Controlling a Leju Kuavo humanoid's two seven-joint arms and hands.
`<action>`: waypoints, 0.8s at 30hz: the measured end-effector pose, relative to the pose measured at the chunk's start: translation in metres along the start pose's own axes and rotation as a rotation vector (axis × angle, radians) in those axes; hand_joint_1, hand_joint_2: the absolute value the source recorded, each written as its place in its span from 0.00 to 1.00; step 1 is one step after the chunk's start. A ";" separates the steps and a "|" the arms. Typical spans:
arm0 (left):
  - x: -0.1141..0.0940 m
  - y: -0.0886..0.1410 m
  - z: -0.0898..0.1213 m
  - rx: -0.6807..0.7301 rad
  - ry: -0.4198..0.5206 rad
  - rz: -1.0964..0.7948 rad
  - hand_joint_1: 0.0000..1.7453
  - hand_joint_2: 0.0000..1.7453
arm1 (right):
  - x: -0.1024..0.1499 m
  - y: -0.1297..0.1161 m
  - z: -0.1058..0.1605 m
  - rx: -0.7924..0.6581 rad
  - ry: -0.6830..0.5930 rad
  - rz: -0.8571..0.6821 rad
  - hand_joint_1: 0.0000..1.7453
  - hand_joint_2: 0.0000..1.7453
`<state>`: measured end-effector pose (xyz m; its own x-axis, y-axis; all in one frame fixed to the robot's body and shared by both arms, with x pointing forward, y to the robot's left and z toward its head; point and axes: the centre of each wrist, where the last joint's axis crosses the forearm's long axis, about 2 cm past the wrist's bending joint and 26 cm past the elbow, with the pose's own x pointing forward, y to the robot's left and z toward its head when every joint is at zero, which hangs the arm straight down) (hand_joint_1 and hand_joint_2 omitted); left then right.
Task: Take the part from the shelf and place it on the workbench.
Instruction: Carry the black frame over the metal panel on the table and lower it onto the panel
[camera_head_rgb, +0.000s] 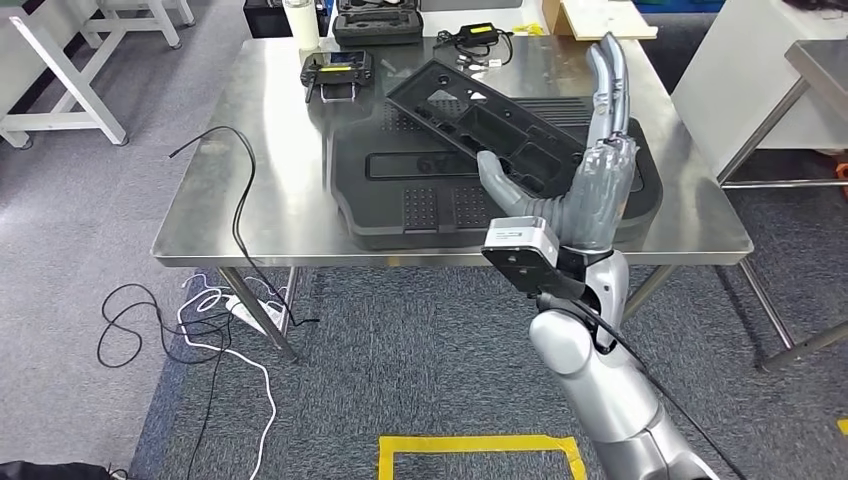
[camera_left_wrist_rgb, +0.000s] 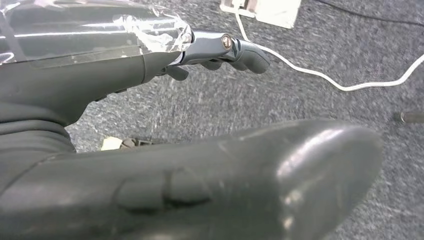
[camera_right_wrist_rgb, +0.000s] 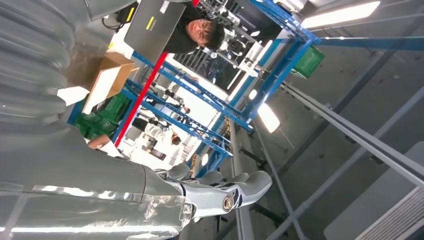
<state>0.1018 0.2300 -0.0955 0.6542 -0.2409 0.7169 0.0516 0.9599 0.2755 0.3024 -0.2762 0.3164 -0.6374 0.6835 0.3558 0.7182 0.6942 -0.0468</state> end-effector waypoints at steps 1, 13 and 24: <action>0.000 0.000 0.000 0.000 0.000 0.000 0.00 0.00 | 0.000 0.000 0.000 0.001 0.000 0.001 0.00 1.00; 0.000 -0.001 0.000 -0.001 0.000 0.001 0.00 0.00 | -0.001 -0.002 0.004 0.012 0.009 0.014 0.00 1.00; -0.001 -0.001 0.001 0.004 0.008 -0.003 0.00 0.00 | -0.002 -0.003 0.008 0.022 0.023 0.021 0.00 1.00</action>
<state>0.1008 0.2296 -0.0956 0.6598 -0.2426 0.7112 0.0508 0.9587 0.2799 0.2990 -0.2775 0.3080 -0.6157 0.6928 0.3754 0.7248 0.6849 -0.0752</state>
